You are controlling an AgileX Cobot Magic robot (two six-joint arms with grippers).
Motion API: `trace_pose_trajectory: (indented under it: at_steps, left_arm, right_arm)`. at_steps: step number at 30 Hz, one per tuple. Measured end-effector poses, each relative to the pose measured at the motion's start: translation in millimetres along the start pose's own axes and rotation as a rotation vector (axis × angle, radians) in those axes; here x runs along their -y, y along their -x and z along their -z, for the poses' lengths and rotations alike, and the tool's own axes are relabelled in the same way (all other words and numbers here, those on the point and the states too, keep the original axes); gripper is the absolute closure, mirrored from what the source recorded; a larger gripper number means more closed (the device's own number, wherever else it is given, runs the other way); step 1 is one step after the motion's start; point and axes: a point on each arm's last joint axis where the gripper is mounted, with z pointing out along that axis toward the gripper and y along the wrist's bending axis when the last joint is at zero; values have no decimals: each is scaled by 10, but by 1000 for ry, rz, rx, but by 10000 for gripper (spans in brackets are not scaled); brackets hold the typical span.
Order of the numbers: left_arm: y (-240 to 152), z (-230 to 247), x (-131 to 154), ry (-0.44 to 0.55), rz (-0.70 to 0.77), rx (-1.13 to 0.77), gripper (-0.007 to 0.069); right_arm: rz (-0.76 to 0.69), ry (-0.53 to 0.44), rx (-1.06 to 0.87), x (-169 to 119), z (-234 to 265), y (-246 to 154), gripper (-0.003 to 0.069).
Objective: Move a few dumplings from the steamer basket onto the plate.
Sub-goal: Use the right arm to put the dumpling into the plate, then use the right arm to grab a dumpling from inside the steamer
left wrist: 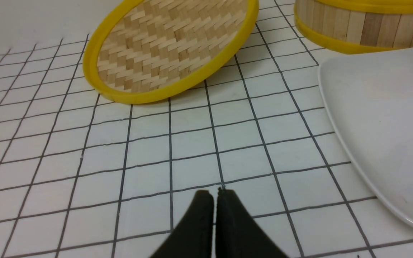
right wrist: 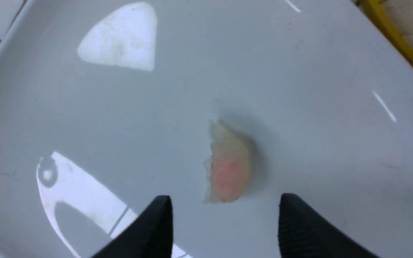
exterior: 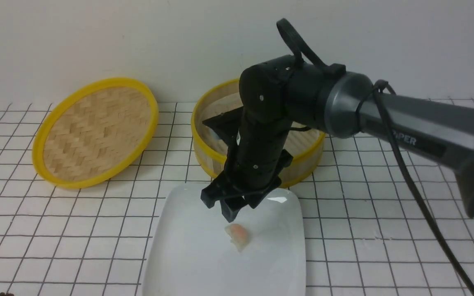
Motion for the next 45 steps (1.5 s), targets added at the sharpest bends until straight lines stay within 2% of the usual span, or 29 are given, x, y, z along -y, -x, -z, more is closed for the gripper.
trace_pose_trajectory:
  at_steps: [2,3,7,8,10,14,17,22,38,39,40,45]
  left_arm:
    - [0,0,0,0,0,0,631]
    - [0,0,0,0,0,0,631]
    - [0,0,0,0,0,0,631]
    - [0,0,0,0,0,0,631]
    - [0,0,0,0,0,0,631]
    - [0,0,0,0,0,0,631]
    - [0,0,0,0,0,0,631]
    - [0,0,0,0,0,0,631]
    - [0,0,0,0,0,0,631]
    - [0,0,0,0,0,0,631]
    - [0,0,0,0,0,0,631]
    - [0,0,0,0,-1,0,631]
  right_arm:
    - [25,-36,48,17,108,75,197]
    - [28,-41,59,22,137,93,193]
    - [23,-210,189,330,464,330,168]
    - [3,-244,216,437,485,380,169]
    - [-58,-325,268,826,522,518,183]
    - [-153,-377,268,1396,283,631,195]
    - [-192,-391,260,1628,99,667,195]
    - [-206,-398,278,1786,-98,723,196]
    - [-220,-394,261,1854,-427,734,214]
    - [-226,-393,262,1853,-426,734,224]
    - [-238,-391,266,1857,-420,736,267]
    - [-273,-395,257,1904,-322,722,582]
